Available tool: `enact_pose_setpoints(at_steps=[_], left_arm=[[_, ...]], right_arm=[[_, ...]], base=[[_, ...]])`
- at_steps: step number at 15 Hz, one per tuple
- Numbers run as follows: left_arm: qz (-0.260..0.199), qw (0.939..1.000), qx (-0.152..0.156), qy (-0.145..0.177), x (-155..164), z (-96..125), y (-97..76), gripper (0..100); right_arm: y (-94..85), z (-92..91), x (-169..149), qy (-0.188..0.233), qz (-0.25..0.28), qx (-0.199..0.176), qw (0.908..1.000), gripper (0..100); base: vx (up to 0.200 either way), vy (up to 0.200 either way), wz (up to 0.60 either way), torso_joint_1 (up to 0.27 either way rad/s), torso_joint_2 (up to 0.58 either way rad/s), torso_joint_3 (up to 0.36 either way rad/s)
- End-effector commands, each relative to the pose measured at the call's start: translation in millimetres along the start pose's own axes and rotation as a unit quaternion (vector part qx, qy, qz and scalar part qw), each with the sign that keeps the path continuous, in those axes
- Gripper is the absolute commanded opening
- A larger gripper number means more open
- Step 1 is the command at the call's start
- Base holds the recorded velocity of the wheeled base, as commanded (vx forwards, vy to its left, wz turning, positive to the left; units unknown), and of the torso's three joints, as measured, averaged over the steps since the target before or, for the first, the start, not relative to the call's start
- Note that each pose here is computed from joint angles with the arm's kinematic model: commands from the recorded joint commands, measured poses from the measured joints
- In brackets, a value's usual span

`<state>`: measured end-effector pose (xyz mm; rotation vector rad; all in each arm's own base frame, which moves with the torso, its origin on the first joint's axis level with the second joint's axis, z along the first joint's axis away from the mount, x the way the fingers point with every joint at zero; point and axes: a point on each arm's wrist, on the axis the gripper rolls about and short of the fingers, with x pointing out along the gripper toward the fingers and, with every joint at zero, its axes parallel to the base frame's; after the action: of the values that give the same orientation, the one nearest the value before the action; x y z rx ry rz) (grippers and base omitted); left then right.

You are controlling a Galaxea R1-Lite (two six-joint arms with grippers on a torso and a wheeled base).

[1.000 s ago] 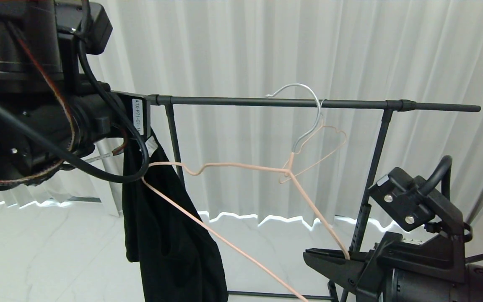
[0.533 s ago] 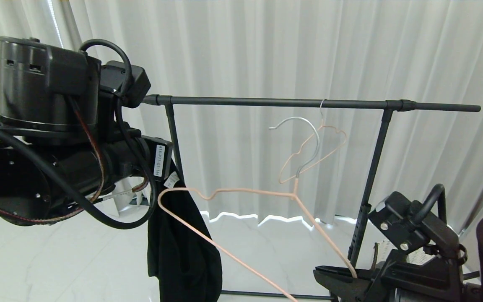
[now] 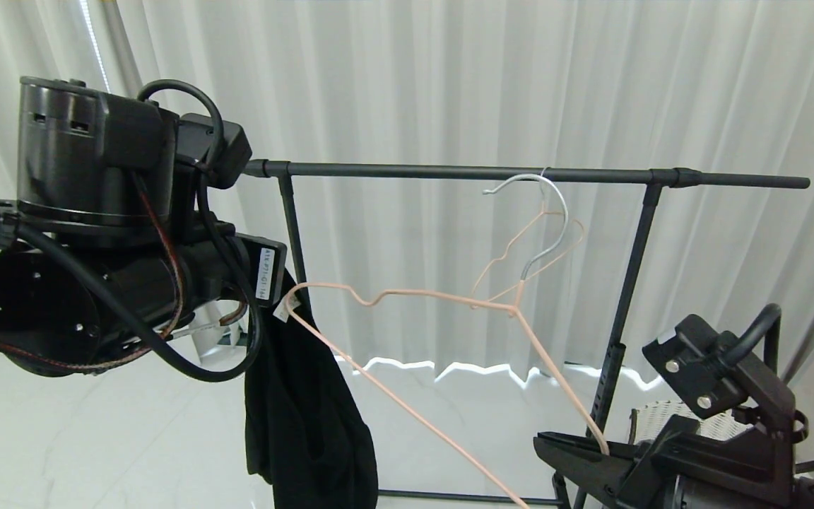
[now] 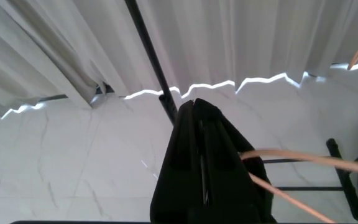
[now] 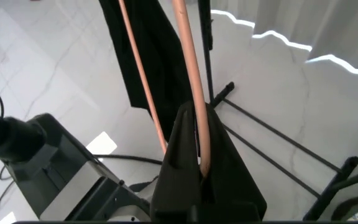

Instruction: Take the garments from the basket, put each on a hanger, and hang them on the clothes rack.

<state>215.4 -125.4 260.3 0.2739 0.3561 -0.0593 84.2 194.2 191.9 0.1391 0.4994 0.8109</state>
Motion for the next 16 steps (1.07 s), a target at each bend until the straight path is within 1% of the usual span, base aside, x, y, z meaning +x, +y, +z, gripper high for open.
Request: enact_pose_setpoints(at_steps=[1,3,6,10,16], left_arm=[[0.0,1.0,0.0,0.0,0,0,-0.3,0],[-0.008,1.0,0.003,-0.003,-3,0,-3.5,0],[-0.015,0.9999,0.004,-0.006,-5,1,-6.8,0],[-0.015,0.9999,0.004,-0.005,-4,1,-7.1,0],[-0.044,0.9988,0.008,-0.021,-17,4,-18.5,0]], right_arm=[[1.5,-1.0,3,0.003,0.002,-0.005,1.0,0],[1.7,-2.6,7,0.008,-0.002,-0.007,0.9999,0],[5.8,-0.5,18,-0.009,0.007,-0.002,0.9999,0],[7.6,-1.1,24,-0.009,0.007,-0.01,0.9999,0],[8.7,4.5,53,-0.008,-0.016,-0.006,0.9998,0]], base=[[0.0,0.0,0.0,0.0,0.0,0.0],[0.0,0.0,0.0,0.0,0.0,0.0],[0.0,0.0,0.0,0.0,0.0,0.0],[0.0,0.0,0.0,0.0,0.0,0.0],[0.0,0.0,0.0,0.0,0.0,0.0]])
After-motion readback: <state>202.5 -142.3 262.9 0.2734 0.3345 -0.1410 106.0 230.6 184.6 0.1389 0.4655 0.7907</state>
